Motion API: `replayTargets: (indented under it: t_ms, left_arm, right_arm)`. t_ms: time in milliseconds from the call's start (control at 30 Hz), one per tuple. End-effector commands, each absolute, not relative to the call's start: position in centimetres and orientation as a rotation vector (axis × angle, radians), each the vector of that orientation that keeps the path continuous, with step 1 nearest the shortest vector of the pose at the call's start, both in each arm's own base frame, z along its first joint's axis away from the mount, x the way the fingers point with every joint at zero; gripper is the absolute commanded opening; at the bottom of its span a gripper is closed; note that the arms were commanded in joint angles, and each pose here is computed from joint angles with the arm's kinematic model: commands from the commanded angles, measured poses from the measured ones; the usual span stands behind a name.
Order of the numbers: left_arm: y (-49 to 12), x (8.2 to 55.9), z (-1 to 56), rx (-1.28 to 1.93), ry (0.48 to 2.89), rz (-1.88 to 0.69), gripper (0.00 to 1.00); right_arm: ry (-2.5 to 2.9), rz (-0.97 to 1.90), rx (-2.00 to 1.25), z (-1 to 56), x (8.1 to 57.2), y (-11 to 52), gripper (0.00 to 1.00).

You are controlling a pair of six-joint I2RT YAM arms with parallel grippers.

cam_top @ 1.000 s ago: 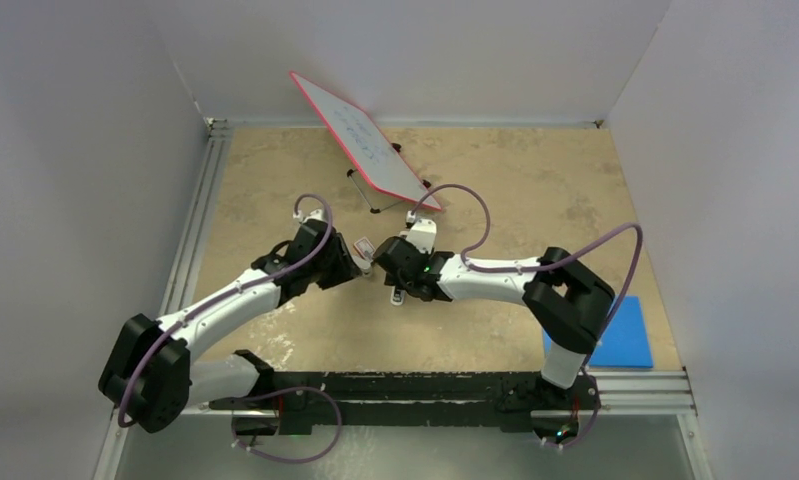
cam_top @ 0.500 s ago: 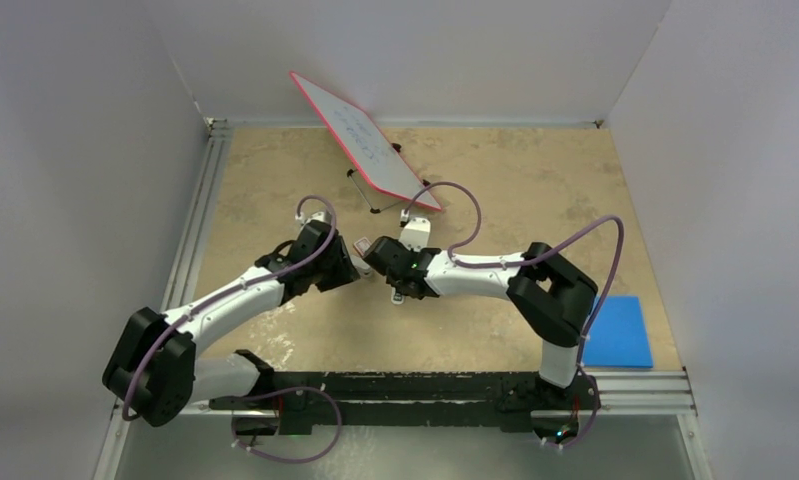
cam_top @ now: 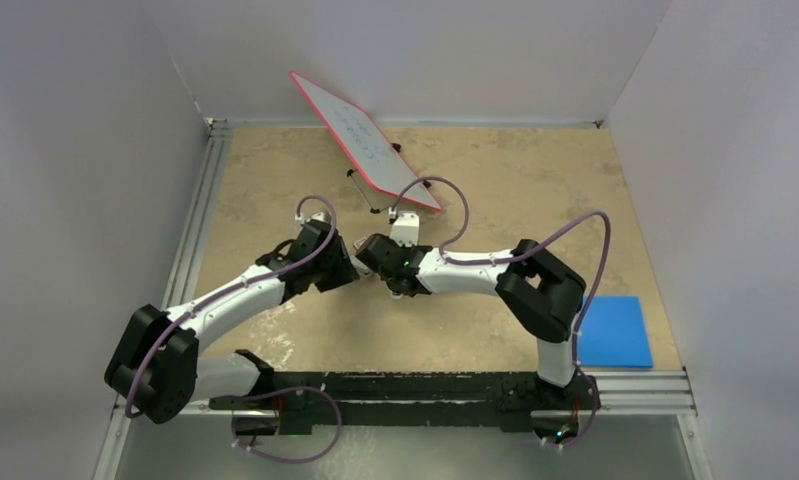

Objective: Load the staples into the stapler

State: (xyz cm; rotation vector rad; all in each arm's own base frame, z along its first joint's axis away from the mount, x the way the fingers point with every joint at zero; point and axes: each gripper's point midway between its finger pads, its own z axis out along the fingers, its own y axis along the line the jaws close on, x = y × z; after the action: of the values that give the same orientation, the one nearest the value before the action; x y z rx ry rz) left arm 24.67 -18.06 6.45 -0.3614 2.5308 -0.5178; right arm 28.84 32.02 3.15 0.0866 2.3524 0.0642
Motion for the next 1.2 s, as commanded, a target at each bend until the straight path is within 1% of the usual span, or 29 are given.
replayTargets:
  t_ms: [0, 100, 233, 367, 467, 567, 767, 1033, 1167]
  left_arm:
    - [-18.5, 25.5, 7.6, -0.338, 2.487, -0.558, 0.4]
    - [-18.4, 25.5, 7.6, -0.341, 2.488, -0.561, 0.4]
    - [-18.1, 25.4, 7.6, -0.359, 2.484, -0.551, 0.41]
    - [-17.1, 25.3, 7.6, -0.427, 2.469, -0.506, 0.41]
    - [-16.8, 25.4, 8.6, -0.463, 2.413, -0.537, 0.41]
    - [-16.5, 25.8, 10.0, -0.486, 2.355, -0.549, 0.41]
    - [-15.4, 26.4, 11.6, -0.544, 2.303, -0.528, 0.42]
    - [-14.9, 26.4, 9.8, -0.61, 2.379, -0.655, 0.42]
    - [-14.7, 26.2, 8.8, -0.635, 2.406, -0.692, 0.42]
  right_arm:
    - [2.3, 0.075, 0.101, 4.7, 30.0, 32.0, 0.41]
    - [2.282, 0.113, 0.119, 6.2, 29.9, 31.9, 0.5]
    - [2.245, 0.19, 0.118, 8.8, 29.7, 31.9, 0.56]
    - [2.204, 0.304, 0.04, 11.1, 28.3, 32.3, 0.55]
    - [2.086, 0.466, -0.124, 13.9, 26.2, 34.1, 0.53]
    - [1.989, 0.552, -0.265, 15.5, 24.8, 34.8, 0.53]
    - [1.974, 0.524, -0.404, 14.9, 25.2, 36.9, 0.55]
    - [1.96, 0.508, -0.517, 13.2, 26.2, 40.1, 0.57]
    - [1.983, 0.505, -0.566, 11.4, 26.3, 41.1, 0.56]
